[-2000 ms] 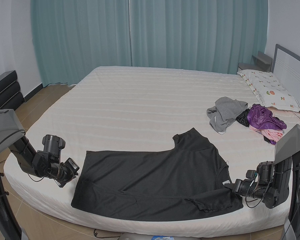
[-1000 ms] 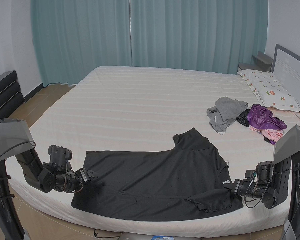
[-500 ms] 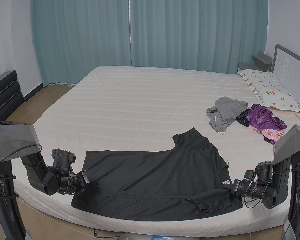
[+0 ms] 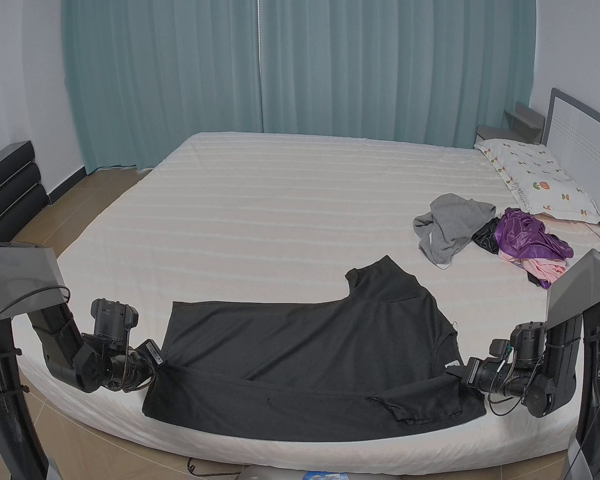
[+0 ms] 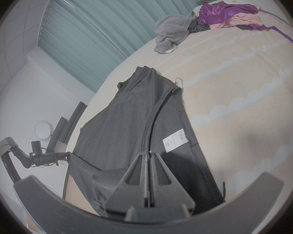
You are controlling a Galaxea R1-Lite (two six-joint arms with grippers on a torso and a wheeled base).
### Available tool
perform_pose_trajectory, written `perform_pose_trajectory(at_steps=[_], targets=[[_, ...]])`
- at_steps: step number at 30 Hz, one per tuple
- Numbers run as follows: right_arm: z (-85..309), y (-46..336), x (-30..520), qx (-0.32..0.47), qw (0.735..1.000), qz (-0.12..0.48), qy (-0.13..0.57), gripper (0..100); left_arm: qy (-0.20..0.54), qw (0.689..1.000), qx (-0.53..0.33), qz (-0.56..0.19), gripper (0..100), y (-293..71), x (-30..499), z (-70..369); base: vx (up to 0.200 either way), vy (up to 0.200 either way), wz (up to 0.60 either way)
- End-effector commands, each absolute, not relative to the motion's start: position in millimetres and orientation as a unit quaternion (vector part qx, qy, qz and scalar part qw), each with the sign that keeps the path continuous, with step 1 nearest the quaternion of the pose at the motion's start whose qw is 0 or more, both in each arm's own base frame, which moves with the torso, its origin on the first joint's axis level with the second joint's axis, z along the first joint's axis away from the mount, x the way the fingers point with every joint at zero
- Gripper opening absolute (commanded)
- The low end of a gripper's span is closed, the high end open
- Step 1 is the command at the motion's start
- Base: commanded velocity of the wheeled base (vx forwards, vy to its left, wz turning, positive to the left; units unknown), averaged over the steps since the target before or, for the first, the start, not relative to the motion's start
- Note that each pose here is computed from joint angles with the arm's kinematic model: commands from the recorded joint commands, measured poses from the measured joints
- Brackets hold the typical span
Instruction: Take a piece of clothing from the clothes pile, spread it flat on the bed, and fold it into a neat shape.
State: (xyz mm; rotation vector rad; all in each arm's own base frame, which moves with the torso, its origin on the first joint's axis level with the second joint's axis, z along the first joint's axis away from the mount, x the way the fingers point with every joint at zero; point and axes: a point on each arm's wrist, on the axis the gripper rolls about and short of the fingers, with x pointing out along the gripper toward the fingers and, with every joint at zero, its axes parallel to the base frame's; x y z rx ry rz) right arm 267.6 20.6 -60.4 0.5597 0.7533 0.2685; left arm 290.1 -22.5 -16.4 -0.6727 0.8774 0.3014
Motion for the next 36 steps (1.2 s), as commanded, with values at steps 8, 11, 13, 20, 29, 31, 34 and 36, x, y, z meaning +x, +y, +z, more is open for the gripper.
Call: perform_pose_trajectory(at_steps=[8, 11, 13, 20, 29, 31, 34, 36], targets=[[-41, 21, 264, 0.268, 0.892, 0.136, 0.338, 0, 0.414, 0.839, -0.321, 0.147, 0, -19, 271, -4, 0.0, 0.0, 0.0], [-37, 20, 261, 0.268, 0.892, 0.136, 0.337, 0, 0.415, 0.839, -0.321, 0.147, 0, -19, 267, -3, 0.0, 0.0, 0.0], [-36, 19, 258, 0.269, 0.891, 0.133, 0.34, 0, 0.413, 0.839, -0.323, 0.147, 0, -18, 262, 1, 0.0, 0.0, 0.0], [-39, 20, 256, 0.269, 0.888, 0.133, 0.348, 0, 0.409, 0.838, -0.329, 0.148, 0, -18, 262, 3, 0.0, 0.0, 0.0], [-53, 23, 272, 0.266, 0.891, 0.138, 0.342, 0, 0.432, 0.828, -0.322, 0.158, 0, -19, 273, -19, 0.0, 0.0, 0.0], [-55, 23, 274, 0.265, 0.891, 0.136, 0.342, 0, 0.437, 0.826, -0.32, 0.159, 0, -20, 275, -24, 0.0, 0.0, 0.0], [-57, 23, 274, 0.265, 0.891, 0.134, 0.343, 0, 0.435, 0.826, -0.321, 0.158, 0, -20, 278, -24, 0.0, 0.0, 0.0], [-60, 22, 274, 0.264, 0.89, 0.132, 0.348, 0, 0.436, 0.826, -0.32, 0.158, 0, -20, 278, -25, 0.0, 0.0, 0.0]])
